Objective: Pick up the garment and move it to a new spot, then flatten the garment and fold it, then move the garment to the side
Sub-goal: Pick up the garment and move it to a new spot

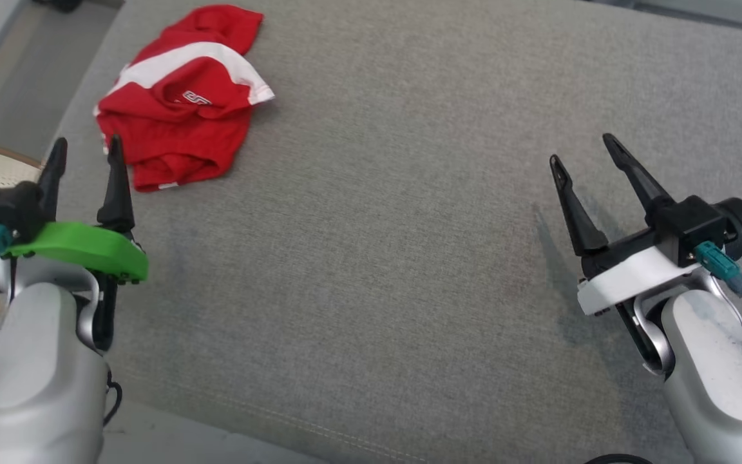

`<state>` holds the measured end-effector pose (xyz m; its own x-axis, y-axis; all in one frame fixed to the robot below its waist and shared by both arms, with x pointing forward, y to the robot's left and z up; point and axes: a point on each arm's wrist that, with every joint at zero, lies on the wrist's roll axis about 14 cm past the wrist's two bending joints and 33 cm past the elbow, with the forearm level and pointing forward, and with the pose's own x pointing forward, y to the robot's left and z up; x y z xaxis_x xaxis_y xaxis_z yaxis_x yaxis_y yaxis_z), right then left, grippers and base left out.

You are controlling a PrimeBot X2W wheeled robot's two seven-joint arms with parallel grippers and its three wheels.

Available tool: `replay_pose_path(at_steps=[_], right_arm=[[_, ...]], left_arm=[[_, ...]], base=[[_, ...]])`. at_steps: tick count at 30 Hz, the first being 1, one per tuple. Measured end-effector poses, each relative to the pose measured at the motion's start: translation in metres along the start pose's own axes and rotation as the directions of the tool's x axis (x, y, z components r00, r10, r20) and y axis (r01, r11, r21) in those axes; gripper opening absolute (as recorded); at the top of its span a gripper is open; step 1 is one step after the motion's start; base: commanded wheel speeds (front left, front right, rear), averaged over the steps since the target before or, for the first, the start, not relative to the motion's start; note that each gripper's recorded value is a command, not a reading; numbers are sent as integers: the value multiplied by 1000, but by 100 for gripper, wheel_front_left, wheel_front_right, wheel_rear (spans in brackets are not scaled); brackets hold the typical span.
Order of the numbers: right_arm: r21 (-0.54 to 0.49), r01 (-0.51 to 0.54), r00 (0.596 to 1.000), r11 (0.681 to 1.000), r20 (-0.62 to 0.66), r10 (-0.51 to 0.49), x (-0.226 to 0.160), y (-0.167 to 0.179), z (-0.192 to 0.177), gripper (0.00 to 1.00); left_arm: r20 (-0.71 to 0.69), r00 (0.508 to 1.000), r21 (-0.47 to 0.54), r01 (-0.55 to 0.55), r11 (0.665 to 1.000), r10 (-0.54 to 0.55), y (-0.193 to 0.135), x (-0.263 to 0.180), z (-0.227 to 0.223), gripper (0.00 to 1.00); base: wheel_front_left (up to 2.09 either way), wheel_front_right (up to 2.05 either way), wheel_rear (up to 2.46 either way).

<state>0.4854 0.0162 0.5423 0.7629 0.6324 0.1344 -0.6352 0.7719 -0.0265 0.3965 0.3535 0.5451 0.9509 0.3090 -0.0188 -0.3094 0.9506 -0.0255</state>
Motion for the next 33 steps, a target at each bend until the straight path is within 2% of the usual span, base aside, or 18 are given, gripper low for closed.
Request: replay_pose_path(at_steps=[5, 8, 9, 10, 16, 17, 18, 21, 24, 28, 33], right_arm=[[-1, 54, 998, 999, -13, -54, -5, -30, -17, 100], [-7, 75, 997, 997, -25, -75, -10, -42, -24, 100], [-12, 98, 995, 995, -35, -98, -15, -53, -30, 100], [-14, 110, 993, 994, -41, -111, -18, -58, -33, 100], [-24, 176, 981, 984, -78, -178, -36, -82, -48, 100], [-25, 191, 978, 981, -86, -192, -40, -86, -51, 100], [-26, 205, 974, 978, -93, -206, -44, -91, -54, 100], [-21, 239, 964, 971, -116, -240, -54, -97, -61, 100], [-11, 272, 954, 962, -125, -271, -62, -101, -61, 100], [15, 305, 947, 952, -114, -302, -68, -99, -52, 100], [46, 331, 941, 942, -94, -326, -75, -90, -35, 100]], left_arm=[[-106, 993, 58, 48, 997, -42, -7, 40, -29, 100], [-166, 985, 58, 46, 997, -36, -7, 51, -49, 100], [-262, 965, 18, 7, 1000, -2, -4, 55, -78, 100], [-303, 953, 19, 2, 1000, 4, -4, 56, -91, 100], [-430, 903, 8, 4, 1000, 0, -20, 71, -133, 100], [-440, 898, 10, 6, 1000, -1, -22, 74, -138, 3], [-451, 892, 14, 8, 1000, -1, -24, 76, -143, 0], [-469, 883, 11, 26, 1000, -17, -35, 83, -153, 0], [-424, 905, -38, 19, 999, -33, -48, 92, -148, 0], [-358, 918, -90, 146, 985, -169, -100, 95, -131, 0], [-275, 901, -158, 301, 940, -334, -157, 78, -104, 0]], base=[[0, 0, 0], [0, 0, 0], [0, 0, 0], [0, 0, 0], [0, 0, 0], [0, 0, 0], [0, 0, 0], [0, 0, 0], [0, 0, 0], [0, 0, 0], [0, 0, 0]])
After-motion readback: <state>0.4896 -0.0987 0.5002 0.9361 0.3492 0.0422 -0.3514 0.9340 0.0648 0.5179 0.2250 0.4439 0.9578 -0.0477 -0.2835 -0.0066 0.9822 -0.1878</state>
